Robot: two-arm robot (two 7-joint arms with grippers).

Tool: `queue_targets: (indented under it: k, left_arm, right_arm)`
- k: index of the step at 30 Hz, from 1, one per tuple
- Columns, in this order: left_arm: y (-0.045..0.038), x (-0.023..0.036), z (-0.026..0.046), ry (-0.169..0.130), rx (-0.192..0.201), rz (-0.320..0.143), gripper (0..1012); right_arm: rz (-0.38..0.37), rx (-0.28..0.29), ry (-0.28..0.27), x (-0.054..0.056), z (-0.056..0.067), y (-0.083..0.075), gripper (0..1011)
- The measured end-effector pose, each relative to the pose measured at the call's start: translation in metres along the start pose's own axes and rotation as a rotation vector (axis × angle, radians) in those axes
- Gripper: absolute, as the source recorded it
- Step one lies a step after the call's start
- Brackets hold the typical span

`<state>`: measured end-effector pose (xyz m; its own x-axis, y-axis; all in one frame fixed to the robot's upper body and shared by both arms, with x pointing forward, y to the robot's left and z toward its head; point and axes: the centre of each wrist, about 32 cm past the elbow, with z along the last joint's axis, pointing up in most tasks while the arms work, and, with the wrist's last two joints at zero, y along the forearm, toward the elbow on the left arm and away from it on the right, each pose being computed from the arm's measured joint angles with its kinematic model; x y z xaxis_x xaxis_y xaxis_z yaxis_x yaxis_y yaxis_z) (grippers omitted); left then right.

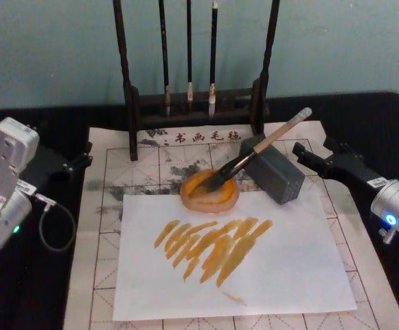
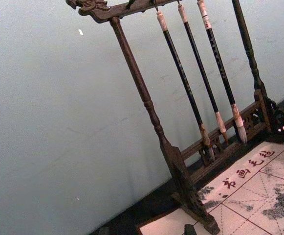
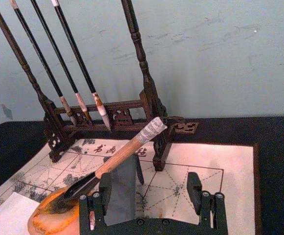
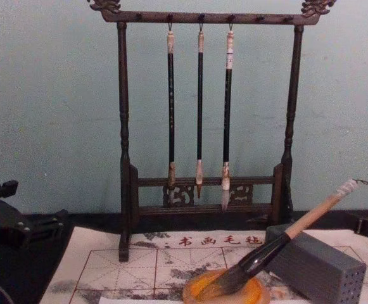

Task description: Pick up the brush from the inkstone, write on the paper, then place the brush back to its original position.

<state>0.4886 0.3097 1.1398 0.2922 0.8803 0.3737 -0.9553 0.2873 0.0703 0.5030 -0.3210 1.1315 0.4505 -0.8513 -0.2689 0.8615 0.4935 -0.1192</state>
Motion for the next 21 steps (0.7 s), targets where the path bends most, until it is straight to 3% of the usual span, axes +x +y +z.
queue_targets:
  k: [21]
  left_arm:
    - [0.0,0.0,0.0,0.0,0.0,0.0,1001]
  right_arm:
    - [0.0,0.0,0.0,0.0,0.0,0.0,1003]
